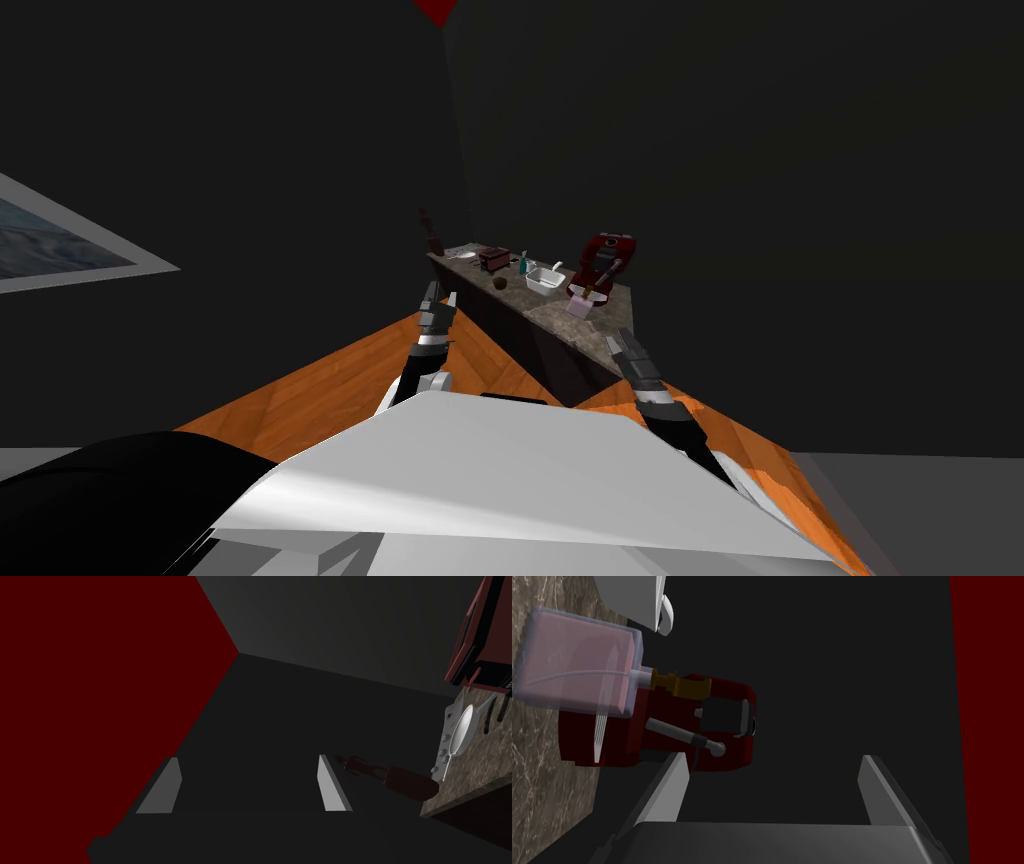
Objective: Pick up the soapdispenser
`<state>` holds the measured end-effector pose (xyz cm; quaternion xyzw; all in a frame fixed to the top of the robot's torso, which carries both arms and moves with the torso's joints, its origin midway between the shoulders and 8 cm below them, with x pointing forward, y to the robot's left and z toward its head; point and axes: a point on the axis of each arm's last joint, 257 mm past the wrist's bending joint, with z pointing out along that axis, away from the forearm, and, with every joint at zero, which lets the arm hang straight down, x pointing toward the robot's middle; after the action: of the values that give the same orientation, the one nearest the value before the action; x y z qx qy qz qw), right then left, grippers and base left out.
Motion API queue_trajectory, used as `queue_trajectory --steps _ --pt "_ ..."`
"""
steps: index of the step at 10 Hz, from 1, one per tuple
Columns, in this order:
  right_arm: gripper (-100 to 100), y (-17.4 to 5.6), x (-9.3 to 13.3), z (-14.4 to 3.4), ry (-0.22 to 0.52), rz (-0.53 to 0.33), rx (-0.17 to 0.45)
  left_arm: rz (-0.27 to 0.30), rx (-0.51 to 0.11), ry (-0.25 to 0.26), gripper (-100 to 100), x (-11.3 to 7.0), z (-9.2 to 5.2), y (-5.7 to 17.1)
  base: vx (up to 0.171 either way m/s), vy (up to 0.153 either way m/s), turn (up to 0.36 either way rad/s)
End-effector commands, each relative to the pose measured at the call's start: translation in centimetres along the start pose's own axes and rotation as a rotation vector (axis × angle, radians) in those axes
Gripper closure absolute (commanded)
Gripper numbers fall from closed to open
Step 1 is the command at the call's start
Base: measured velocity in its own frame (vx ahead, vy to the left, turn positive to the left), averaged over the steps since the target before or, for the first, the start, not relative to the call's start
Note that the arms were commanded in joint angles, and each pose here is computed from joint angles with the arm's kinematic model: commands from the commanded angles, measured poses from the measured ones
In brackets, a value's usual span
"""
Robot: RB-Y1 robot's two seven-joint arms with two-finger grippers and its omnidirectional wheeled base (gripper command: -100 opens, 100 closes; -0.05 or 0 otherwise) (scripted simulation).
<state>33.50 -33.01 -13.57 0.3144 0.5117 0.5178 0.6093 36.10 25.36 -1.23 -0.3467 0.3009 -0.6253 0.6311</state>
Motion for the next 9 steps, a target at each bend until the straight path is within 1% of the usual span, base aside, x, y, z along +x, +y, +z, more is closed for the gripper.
queue_trajectory --steps 1,2,3,4,5,6,7,8,9 --pt "-100 -1.1 0.3 -0.5 0.039 -0.03 0.034 0.0 0.0 0.0 0 0.0 0.0 0.0 -0.099 -0.004 -0.008" --pt "-100 -2.8 0.1 -1.7 0.065 -0.056 0.086 0.0 0.0 0.0 0 0.0 0.0 0.0 -0.098 -0.003 0.001" --pt "-100 -2.8 0.1 -1.6 0.082 -0.067 0.087 0.0 0.0 0.0 0 0.0 0.0 0.0 -0.073 -0.005 -0.003" --pt "-100 -4.4 -0.2 -2.9 0.111 -0.094 0.138 0.0 0.0 0.0 0 0.0 0.0 0.0 -0.078 -0.01 0.007" --pt "-100 -4.4 -0.2 -2.8 0.128 -0.105 0.139 0.0 0.0 0.0 0 0.0 0.0 0.0 -0.056 -0.009 0.001" --pt "-100 -6.0 -0.5 -4.1 0.162 -0.135 0.189 0.0 0.0 0.0 0 0.0 0.0 0.0 -0.06 -0.011 0.016" --pt "-100 -6.0 -0.5 -4.0 0.176 -0.144 0.19 0.0 0.0 0.0 0 0.0 0.0 0.0 -0.057 -0.01 0.005" --pt "-100 -7.5 -0.9 -5.4 0.209 -0.173 0.239 0.0 0.0 0.0 0 0.0 0.0 0.0 -0.072 -0.013 0.023" --pt "-100 -7.4 -0.9 -5.3 0.225 -0.184 0.24 0.0 0.0 0.0 0 0.0 0.0 0.0 -0.059 -0.01 0.01"
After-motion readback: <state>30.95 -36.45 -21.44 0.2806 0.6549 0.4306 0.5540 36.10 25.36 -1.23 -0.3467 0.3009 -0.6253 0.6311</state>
